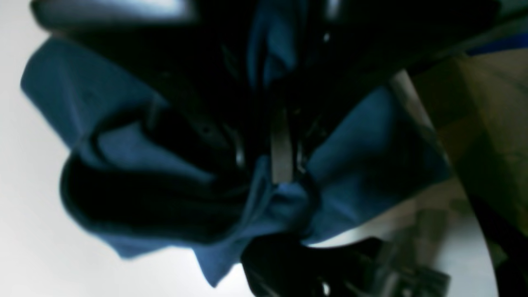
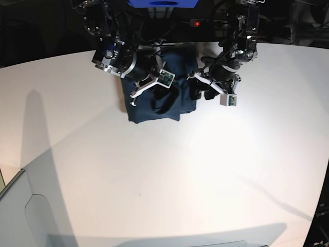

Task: Fold the T-shirt properly
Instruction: 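Grasp the folded bundle with both grippers and fold it over again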

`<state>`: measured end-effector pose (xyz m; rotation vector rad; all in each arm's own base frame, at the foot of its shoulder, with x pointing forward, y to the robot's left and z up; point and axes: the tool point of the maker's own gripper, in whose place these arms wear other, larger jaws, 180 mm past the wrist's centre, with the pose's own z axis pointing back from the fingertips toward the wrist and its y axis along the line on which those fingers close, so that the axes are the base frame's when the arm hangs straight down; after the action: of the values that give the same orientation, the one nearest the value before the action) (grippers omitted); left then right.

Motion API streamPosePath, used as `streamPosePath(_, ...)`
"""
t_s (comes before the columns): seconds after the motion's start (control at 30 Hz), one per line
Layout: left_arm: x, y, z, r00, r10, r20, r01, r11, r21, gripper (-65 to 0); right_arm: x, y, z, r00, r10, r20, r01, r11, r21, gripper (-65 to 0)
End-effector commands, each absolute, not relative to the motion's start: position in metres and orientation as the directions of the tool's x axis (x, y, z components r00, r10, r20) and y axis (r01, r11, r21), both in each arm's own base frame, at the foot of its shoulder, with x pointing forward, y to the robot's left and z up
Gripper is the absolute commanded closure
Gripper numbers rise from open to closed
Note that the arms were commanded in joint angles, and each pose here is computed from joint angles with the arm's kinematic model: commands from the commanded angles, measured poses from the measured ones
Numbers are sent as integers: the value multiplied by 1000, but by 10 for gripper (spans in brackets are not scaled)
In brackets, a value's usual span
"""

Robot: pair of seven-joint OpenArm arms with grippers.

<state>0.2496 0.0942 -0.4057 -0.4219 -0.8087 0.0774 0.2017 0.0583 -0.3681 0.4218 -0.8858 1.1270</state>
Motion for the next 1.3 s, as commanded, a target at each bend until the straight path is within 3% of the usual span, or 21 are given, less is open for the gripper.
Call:
streamPosePath(0.0,256,93,-394,663,234,711,108,910,-400,-285,202,70,-353,125,541,832,-909,398,-122,0)
streamPosePath(0.4,256,99,-393,663,223,715,112,914,-389,-285,209,77,-367,161,543,824,-913,400,-85,-7)
streamPosePath(0.47,257,98,-390,656,221,722,119,914,-387,-285,210,77,-366,159,542,825,-912,400,-87,-60)
streamPosePath(0.63,256,106,-374,623,228,748,115,919,-376,-285,208,71,-369,161,556,815,-912,399,-93,-314)
streamPosePath(0.77,254,133,-363,590,248,769,61,935,-349,-286,207,63,-356,124,558,821,-906,401,-135,-418)
streamPosePath(1.03,240,235,-341,490,288,823,-164,957,-238,-286,219,27,-303,62,538,841,-826,501,-260,-420)
streamPosePath(1.17,232,280,-329,441,292,849,-265,946,-188,-286,230,-1,-299,91,551,830,-773,564,-290,-413)
streamPosePath(1.27,226,303,-320,414,288,863,-314,936,-161,-286,233,-22,-309,145,564,813,-744,603,-286,-327)
